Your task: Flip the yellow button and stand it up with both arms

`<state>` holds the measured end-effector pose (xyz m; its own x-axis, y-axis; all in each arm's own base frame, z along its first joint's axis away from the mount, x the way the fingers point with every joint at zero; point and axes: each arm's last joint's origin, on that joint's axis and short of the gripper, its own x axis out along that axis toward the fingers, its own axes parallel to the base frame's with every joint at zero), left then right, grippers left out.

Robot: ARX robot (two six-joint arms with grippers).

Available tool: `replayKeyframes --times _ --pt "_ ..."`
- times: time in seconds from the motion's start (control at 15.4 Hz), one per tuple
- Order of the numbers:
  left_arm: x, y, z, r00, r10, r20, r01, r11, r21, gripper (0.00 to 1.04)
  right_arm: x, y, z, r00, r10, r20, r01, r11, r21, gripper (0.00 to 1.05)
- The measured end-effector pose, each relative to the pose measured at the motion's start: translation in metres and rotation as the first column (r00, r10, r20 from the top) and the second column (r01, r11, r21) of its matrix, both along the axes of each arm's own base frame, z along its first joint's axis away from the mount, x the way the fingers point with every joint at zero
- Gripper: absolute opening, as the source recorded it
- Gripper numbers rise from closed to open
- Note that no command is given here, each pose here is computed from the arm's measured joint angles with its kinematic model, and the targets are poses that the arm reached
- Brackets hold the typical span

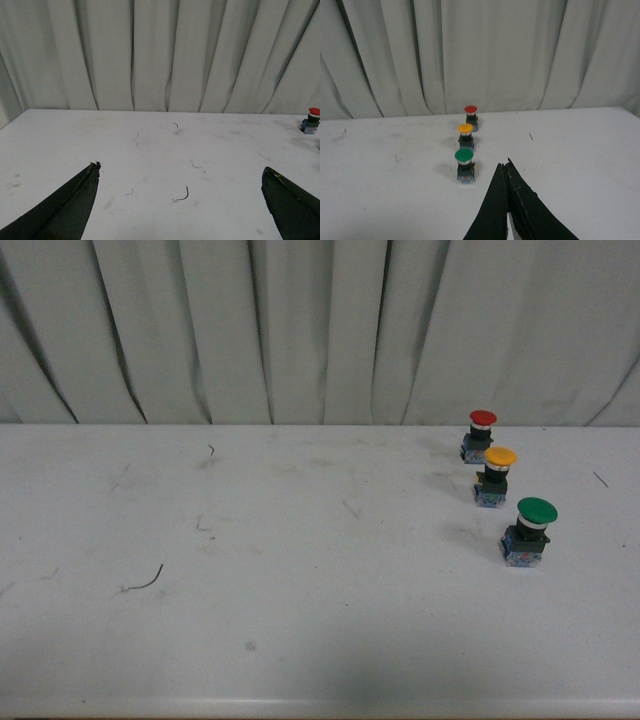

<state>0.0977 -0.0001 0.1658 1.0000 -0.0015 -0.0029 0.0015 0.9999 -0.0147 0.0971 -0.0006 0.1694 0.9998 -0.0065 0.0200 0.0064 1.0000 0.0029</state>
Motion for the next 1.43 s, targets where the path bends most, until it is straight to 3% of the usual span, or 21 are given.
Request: replayKeyframes --times 0.26,0.32,0.78,0.84,1.43 --pt "0.0 0.0 0.0 1.0 0.0 0.0 0.0 1.0 0.0 0.98 0.0001 0.0 -0.0025 1.0 0.001 -0.015 -0.001 1.0 0.0 0.02" --pt "0.0 0.0 0.0 1.0 0.0 0.0 0.0 1.0 0.0 0.98 0.0001 0.0 -0.0025 1.0 0.001 -0.015 -0.001 1.0 0.0 0.07" --pt "0.0 0.0 0.0 1.0 0.001 0.0 -0.001 1.0 0.0 0.98 0.0001 0.0 -0.0025 1.0 0.001 -0.015 -0.001 1.0 0.0 0.93" --pt "0.0 0.0 0.0 1.0 0.0 0.0 0.0 1.0 0.0 0.98 0.0001 0.0 -0.0025 1.0 0.001 -0.015 -0.001 1.0 0.0 1.0" --pt "0.0 0.0 0.0 1.0 0.0 0.0 0.0 1.0 0.0 0.98 0.0001 0.0 -0.0025 1.0 0.001 -0.015 -0.001 1.0 0.0 0.98"
